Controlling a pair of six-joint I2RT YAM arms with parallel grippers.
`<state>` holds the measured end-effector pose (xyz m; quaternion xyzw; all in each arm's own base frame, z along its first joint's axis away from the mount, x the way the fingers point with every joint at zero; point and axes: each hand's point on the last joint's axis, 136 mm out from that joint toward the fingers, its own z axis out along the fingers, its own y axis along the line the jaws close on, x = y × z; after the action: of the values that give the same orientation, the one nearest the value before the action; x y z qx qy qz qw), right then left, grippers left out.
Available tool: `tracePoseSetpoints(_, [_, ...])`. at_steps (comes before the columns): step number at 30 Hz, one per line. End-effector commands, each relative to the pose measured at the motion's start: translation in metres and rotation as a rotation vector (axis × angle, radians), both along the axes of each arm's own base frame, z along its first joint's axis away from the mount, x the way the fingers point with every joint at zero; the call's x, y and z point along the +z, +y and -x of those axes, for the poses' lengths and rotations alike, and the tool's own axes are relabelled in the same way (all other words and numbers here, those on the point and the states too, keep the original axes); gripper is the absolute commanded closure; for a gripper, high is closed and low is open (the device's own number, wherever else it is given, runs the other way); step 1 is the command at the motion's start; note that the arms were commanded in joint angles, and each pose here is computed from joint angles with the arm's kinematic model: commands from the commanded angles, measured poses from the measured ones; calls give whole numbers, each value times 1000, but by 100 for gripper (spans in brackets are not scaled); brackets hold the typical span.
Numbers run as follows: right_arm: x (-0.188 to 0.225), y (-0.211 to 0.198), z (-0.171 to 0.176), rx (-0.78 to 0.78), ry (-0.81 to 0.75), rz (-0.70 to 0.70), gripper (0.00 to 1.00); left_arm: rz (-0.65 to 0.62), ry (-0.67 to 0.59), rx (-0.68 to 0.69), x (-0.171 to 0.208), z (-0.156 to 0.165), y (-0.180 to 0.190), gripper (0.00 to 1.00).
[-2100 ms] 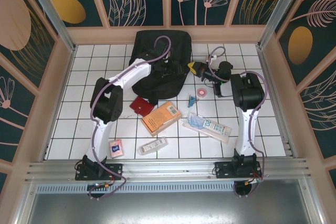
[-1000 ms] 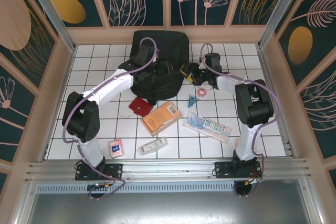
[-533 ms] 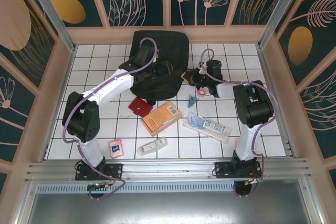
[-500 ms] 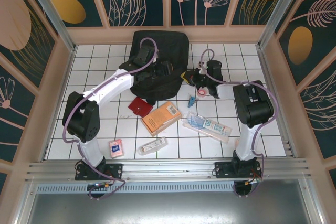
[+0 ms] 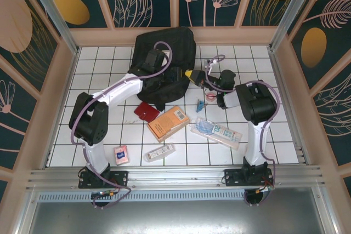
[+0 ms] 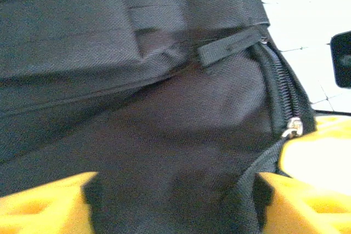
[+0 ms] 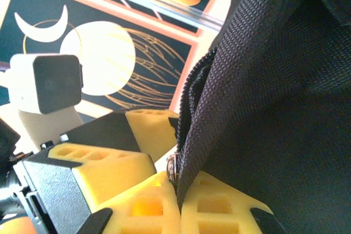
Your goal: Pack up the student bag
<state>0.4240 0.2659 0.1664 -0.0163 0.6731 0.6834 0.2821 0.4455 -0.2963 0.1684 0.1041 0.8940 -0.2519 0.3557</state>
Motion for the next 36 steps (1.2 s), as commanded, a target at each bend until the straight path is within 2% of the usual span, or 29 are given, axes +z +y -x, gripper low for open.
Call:
tracePoseSetpoints(1, [44,8,19,115,-232,-68,100,120,-109,-245,35,-8,-15,50])
tracePoseSetpoints(2, [44,10,18,126,-229,-66,100,172,-82,-276,36,-9,-16,50])
tracePoseSetpoints(4, [44,12,17,137,-224,-63,100,294,-20,-326,39,-10,-17,38])
tracePoseSetpoints(6, [44,13,16,138,-215,-64,100,364,18,-347,41,-10,-19,34])
tracePoseSetpoints(8, [45,13,16,142,-208,-66,100,417,60,-354,41,-5,-22,34])
tracePoseSetpoints(12, [45,15,16,150,-191,-67,100,483,151,-280,33,-2,-20,36])
tracePoseSetpoints(16, [42,16,18,154,-177,-65,100,661,232,-264,39,12,-22,37])
tracePoseSetpoints(18, [41,16,17,147,-168,-68,100,703,273,-232,35,18,-20,39])
tracePoseSetpoints(22, [43,16,19,145,-166,-80,100,664,266,-142,23,20,-7,35])
tracePoseSetpoints(28, [43,23,20,151,-154,-88,100,877,301,-171,46,31,-11,38])
tracePoseSetpoints(36, [45,31,22,162,-148,-98,100,944,313,-187,58,37,-10,42])
